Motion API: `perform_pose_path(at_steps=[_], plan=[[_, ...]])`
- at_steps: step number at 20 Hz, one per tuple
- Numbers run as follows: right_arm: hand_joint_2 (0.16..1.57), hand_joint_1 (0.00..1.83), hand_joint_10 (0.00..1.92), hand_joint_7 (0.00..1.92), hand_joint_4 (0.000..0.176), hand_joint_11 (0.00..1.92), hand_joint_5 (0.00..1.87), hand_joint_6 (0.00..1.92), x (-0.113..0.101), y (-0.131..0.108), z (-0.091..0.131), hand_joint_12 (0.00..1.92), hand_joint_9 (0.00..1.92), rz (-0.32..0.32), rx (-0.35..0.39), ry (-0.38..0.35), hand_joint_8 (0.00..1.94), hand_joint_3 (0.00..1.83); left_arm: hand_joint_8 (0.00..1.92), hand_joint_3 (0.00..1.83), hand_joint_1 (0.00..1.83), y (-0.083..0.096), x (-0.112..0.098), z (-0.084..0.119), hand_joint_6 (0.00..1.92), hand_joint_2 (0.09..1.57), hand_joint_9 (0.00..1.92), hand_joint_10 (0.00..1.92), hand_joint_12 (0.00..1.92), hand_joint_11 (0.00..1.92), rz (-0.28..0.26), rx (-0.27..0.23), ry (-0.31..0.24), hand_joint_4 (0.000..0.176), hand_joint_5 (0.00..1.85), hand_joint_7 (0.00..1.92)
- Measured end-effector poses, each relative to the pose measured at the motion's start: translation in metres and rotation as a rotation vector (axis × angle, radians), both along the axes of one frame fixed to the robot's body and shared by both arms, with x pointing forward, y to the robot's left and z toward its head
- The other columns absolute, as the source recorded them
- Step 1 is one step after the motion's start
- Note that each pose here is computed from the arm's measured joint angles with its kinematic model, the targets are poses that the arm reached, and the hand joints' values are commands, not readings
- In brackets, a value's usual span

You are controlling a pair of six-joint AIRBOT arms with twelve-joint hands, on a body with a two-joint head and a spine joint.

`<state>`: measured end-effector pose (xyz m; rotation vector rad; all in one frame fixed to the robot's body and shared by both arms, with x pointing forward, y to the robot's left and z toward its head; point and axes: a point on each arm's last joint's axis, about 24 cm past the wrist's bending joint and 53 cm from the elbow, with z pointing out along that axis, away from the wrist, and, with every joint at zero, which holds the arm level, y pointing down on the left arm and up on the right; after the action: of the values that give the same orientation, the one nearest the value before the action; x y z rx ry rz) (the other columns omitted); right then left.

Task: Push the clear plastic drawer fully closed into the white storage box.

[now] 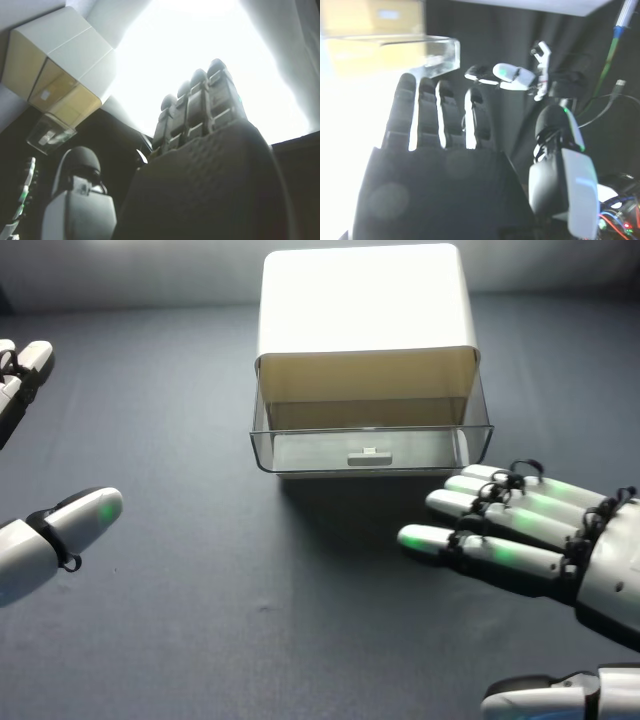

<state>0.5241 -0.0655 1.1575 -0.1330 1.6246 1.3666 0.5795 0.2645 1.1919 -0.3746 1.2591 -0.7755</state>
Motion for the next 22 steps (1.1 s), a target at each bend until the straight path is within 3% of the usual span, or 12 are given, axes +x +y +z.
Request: perform_pose_path(at_steps=[1,2,5,6,7,8,9,11,14,18,19,22], plan=[[1.12,0.09,0.0,0.0,0.176,0.0,0.01,0.0,-0.002,0.004,0.002,0.0,0.0,0.015,-0.003,-0.008,0.0,0.0,0.0,0.0,0.1,0.0,0.0,0.0,0.0,1.11,0.0,0.0,0.0,0.0,0.0,0.0,0.0,0.068,0.0,0.0],[1.12,0.02,0.0,0.0,0.167,0.0,0.03,0.01,-0.004,0.008,0.004,0.0,0.0,0.035,-0.008,-0.02,0.0,0.0,0.0,0.0,0.11,0.0,0.0,0.0,0.0,1.08,0.0,0.0,0.0,0.0,0.0,0.0,0.0,0.097,0.0,0.0],[1.13,0.0,0.0,0.0,0.123,0.0,0.09,0.03,-0.005,0.022,0.01,0.0,0.0,0.082,-0.03,-0.063,0.0,0.0,0.0,0.0,0.11,0.001,0.0,0.0,0.0,1.09,0.0,0.0,0.0,0.0,0.004,-0.001,0.001,0.1,0.0,0.0],[1.13,0.0,0.0,0.0,0.09,0.0,0.15,0.02,-0.003,0.025,0.011,0.0,0.0,0.087,-0.03,-0.067,0.0,0.0,0.0,0.0,0.11,0.001,0.0,0.0,0.0,1.08,0.0,0.0,0.0,0.0,0.004,-0.001,0.001,0.099,0.0,0.0],[1.13,0.0,0.0,0.0,0.09,0.0,0.15,0.02,0.0,0.03,0.011,0.0,0.0,0.098,-0.035,-0.071,0.0,0.0,0.0,0.0,0.11,0.001,0.0,0.0,0.0,1.08,0.0,0.0,0.0,0.0,0.003,0.0,0.001,0.099,0.0,0.0],[1.12,0.0,0.0,0.0,0.079,0.0,0.16,0.01,0.003,0.036,0.009,0.0,0.0,0.108,-0.044,-0.074,0.0,0.0,0.0,0.0,0.12,0.001,0.0,0.0,0.0,1.1,0.0,0.0,0.0,0.0,0.004,-0.001,0.001,0.117,0.0,0.0],[1.11,0.0,0.0,0.0,0.093,0.0,0.1,0.0,0.005,0.041,0.007,0.0,0.0,0.121,-0.054,-0.078,0.0,0.0,0.0,0.0,0.13,0.001,0.0,0.0,0.0,1.11,0.0,0.0,0.0,0.0,0.004,0.0,0.001,0.115,0.0,0.0],[1.12,0.01,0.0,0.0,0.079,0.0,0.1,0.0,0.005,0.049,0.002,0.0,0.0,0.141,-0.074,-0.075,0.0,0.0,0.0,0.0,0.13,0.002,0.001,0.0,0.0,1.12,0.0,0.0,0.0,0.0,0.006,-0.001,0.001,0.124,0.0,0.0],[1.14,0.0,0.0,0.0,0.095,0.0,0.05,0.0,0.007,0.05,-0.005,0.0,0.0,0.142,-0.094,-0.069,0.0,0.01,0.0,0.01,0.14,0.001,0.0,0.0,0.0,1.14,0.0,0.0,0.0,0.0,0.005,0.0,0.001,0.101,0.0,0.0],[1.1,0.0,0.0,0.0,0.068,0.0,0.12,0.03,0.018,0.048,-0.012,0.0,0.0,0.124,-0.128,-0.062,0.0,0.0,0.0,0.01,0.11,0.002,0.001,0.0,0.0,1.14,0.0,0.0,0.0,0.0,0.006,0.0,0.0,0.088,0.0,0.0],[1.1,0.0,0.0,0.0,0.065,0.0,0.14,0.03,0.019,0.048,-0.011,0.0,0.0,0.122,-0.128,-0.063,0.0,0.0,0.0,0.0,0.12,0.002,0.001,0.0,0.0,1.13,0.0,0.0,0.0,0.0,0.007,0.0,0.0,0.069,0.0,0.0],[1.1,0.0,0.0,0.01,0.072,0.0,0.17,0.01,0.024,0.049,-0.011,0.0,0.0,0.116,-0.147,-0.077,0.0,0.0,0.0,0.01,0.13,0.002,0.001,0.0,0.0,1.14,0.0,0.0,0.0,0.0,0.006,0.001,0.0,0.056,0.0,0.0]])
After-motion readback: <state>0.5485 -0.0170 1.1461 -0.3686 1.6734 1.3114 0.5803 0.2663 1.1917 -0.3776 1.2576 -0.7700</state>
